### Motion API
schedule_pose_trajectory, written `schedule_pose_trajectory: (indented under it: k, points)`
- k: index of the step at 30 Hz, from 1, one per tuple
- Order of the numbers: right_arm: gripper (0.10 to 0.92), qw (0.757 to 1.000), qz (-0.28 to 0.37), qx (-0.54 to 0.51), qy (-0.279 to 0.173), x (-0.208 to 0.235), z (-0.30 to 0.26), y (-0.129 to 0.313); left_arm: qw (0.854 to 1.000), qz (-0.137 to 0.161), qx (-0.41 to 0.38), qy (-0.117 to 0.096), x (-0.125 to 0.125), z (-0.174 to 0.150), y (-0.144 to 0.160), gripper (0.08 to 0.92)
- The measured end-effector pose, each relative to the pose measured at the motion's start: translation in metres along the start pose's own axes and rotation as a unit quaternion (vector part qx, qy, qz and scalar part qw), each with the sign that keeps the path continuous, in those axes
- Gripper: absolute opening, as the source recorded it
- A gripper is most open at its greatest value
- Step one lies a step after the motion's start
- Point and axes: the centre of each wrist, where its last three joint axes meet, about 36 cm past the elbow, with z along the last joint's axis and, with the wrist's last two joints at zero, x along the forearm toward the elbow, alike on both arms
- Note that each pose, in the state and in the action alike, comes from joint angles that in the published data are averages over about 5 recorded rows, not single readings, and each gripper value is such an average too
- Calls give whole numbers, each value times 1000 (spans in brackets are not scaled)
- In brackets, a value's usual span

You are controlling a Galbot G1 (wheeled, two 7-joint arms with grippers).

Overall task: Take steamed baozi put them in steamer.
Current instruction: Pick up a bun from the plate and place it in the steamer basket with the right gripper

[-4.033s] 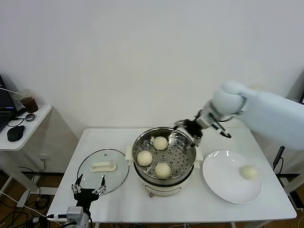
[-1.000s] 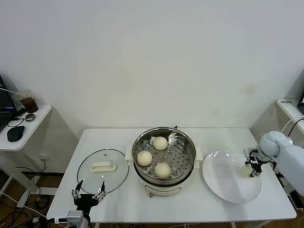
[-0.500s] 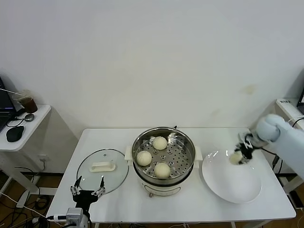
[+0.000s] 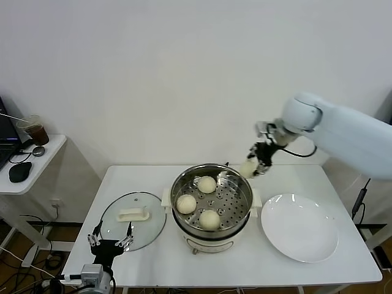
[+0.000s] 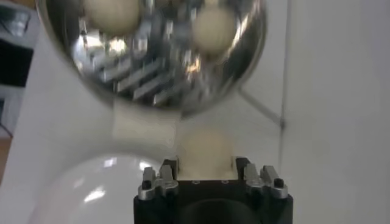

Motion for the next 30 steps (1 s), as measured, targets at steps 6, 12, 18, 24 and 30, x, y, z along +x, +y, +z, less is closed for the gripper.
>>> schedule_pose_trajectory:
  k: [6, 12, 18, 24, 30]
  points:
    - [560, 1000, -22, 11, 5, -11, -41, -1, 1000, 0, -1, -1, -1, 0, 2, 823]
    - [560, 999, -35, 13, 24, -32, -55, 5, 1000, 0, -1, 0, -4, 2, 3, 823]
    - [560, 998, -45, 17, 42, -55, -60, 11, 1000, 0, 1, 1, -6, 2, 2, 823]
    - [560, 997, -50, 21, 53, -75, -64, 15, 1000, 0, 2, 3, -8, 4, 2, 823]
    - [560, 996, -54, 22, 61, -93, -63, 21, 1000, -1, 2, 5, -8, 5, 3, 823]
